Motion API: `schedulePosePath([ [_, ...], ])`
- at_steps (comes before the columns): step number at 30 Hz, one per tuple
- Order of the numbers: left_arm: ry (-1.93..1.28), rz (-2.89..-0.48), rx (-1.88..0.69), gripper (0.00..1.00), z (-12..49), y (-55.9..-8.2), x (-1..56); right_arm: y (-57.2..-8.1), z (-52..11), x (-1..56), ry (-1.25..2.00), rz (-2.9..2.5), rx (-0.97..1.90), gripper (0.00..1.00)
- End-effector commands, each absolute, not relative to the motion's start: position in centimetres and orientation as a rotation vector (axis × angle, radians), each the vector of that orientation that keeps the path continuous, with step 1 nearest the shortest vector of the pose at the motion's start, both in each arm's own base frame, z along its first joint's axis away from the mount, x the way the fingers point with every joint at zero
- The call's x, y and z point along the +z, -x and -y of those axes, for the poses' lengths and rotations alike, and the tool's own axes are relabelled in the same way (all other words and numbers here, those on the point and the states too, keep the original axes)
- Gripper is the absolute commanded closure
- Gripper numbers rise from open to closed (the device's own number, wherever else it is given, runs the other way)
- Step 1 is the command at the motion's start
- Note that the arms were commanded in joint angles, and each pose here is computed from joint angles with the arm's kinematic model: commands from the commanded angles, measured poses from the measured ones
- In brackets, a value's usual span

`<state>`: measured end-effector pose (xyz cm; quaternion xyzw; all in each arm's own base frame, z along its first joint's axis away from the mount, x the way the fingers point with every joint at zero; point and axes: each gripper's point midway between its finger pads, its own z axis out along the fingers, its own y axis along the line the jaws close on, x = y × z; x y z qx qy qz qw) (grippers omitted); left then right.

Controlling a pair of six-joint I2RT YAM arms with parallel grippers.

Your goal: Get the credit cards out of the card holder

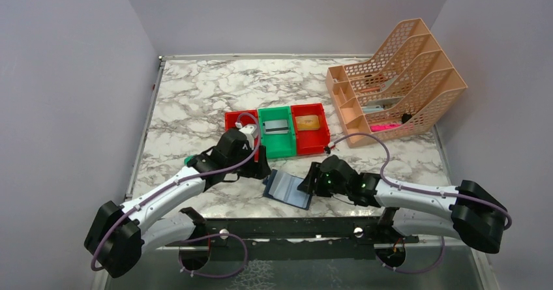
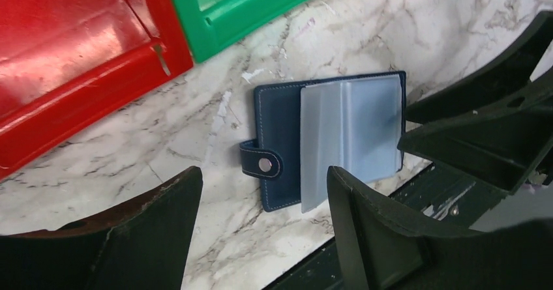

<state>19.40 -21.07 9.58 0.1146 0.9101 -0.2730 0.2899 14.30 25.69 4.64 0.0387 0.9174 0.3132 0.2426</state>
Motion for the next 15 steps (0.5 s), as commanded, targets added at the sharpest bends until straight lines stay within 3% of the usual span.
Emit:
schedulePosePath([
  [1,-0.345,-2.391,-0.870,0.28,22.9,-18.2,10.3,-14.4,-27.3,5.9,-0.095,-2.506,0.916,0.47],
  [15,-0.381,-2.452,-0.925,0.42,24.5,-15.8,7.1,-13.9,-28.0,4.0,-0.090,-2.576,0.919,0.49],
])
